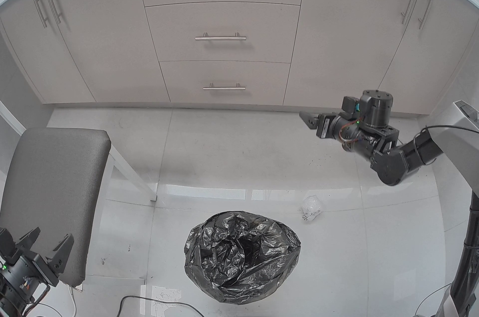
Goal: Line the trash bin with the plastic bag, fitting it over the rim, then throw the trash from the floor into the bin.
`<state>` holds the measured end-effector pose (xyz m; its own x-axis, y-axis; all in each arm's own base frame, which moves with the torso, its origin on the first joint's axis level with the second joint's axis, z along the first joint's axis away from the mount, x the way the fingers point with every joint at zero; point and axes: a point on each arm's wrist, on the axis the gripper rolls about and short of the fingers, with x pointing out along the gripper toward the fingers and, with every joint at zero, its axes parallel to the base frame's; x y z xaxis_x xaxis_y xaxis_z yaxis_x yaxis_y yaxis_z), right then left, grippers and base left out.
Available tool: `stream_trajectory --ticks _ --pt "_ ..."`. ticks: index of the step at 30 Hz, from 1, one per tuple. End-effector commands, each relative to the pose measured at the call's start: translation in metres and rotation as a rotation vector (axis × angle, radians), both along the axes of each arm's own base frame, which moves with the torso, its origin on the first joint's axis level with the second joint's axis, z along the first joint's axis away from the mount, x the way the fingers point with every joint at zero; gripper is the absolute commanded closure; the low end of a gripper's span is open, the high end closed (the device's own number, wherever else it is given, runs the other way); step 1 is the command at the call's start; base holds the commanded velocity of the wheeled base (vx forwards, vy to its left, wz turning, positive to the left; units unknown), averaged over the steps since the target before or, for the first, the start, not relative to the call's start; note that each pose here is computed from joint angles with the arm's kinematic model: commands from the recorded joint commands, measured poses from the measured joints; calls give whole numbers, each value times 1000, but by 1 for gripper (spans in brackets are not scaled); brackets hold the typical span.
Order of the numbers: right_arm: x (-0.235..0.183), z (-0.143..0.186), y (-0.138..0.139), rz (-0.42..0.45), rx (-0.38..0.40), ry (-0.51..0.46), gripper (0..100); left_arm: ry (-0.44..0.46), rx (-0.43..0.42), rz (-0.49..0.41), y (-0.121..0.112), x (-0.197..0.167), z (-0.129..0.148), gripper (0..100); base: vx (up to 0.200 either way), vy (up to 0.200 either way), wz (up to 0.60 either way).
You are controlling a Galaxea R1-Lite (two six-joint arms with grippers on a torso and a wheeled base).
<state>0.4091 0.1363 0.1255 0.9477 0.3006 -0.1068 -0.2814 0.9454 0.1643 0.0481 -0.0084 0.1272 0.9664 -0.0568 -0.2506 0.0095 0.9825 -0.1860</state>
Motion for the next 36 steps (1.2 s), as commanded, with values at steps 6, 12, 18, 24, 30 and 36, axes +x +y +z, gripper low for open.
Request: stream_trajectory --ticks 6,12,18,24,30,36 --pt "124 -49 -11 -361 -109 91 0 -37 -52 26 12 -46 -41 0 0 0 0" --pt "114 -216 -18 -426 -427 502 0 -109 -65 23 14 -52 -41 0 0 0 0" --pt "68 -326 -35 -353 -683 903 0 -187 -68 27 16 -59 -42 0 0 0 0" --pt "67 -326 -37 -353 -701 922 0 -224 51 89 15 -62 -43 0 0 0 0" --pt "66 -326 -33 -346 -704 918 0 -223 164 177 14 -63 -43 0 0 0 0" --pt "65 -326 -28 -337 -708 913 0 -313 176 80 9 -71 -46 0 0 0 0"
